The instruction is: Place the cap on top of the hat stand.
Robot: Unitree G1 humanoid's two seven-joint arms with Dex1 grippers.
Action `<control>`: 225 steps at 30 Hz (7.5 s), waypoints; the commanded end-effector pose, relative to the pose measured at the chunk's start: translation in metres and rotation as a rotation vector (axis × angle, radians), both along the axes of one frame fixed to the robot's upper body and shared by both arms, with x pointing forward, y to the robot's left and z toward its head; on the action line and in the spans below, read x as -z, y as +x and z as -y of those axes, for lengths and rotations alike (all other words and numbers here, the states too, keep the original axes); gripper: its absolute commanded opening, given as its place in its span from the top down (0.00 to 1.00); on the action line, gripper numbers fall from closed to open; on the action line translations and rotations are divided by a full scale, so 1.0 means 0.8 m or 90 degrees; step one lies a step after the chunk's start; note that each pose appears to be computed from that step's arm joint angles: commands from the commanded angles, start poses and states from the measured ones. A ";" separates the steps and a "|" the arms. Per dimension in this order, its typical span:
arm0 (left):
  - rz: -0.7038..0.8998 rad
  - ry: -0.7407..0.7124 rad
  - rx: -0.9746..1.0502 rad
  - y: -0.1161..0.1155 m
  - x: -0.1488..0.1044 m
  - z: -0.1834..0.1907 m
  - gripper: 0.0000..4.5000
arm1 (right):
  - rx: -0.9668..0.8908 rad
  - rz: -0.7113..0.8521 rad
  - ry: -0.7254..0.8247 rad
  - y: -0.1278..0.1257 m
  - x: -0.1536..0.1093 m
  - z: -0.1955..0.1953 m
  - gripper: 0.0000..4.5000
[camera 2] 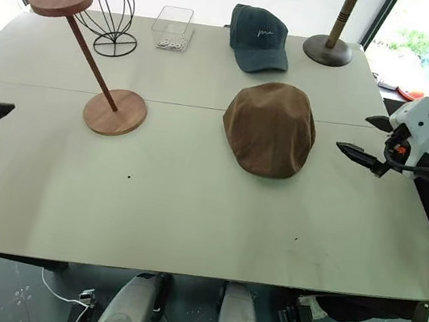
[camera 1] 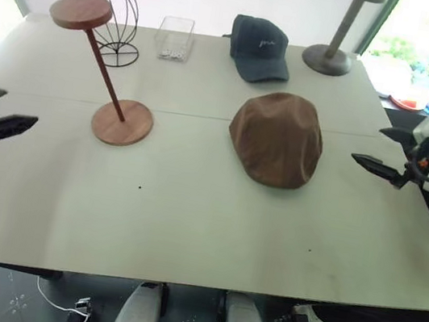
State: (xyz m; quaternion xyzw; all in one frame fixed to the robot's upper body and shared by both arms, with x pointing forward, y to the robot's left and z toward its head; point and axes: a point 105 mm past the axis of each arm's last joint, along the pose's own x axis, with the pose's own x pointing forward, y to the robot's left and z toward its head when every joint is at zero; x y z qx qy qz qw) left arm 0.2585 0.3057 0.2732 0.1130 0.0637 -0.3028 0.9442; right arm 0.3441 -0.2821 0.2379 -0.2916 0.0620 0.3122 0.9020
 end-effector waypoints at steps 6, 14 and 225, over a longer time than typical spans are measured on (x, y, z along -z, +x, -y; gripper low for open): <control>-0.054 0.074 0.303 -0.011 -0.027 0.102 0.00 | -0.067 0.066 -0.120 -0.032 -0.019 -0.090 0.04; -0.078 0.083 0.434 0.003 -0.023 0.148 0.00 | -0.031 0.087 -0.198 -0.050 0.041 -0.131 0.04; 0.433 0.801 -0.256 0.077 -0.048 0.134 0.98 | -0.376 -0.134 0.305 -0.059 -0.164 -0.211 0.00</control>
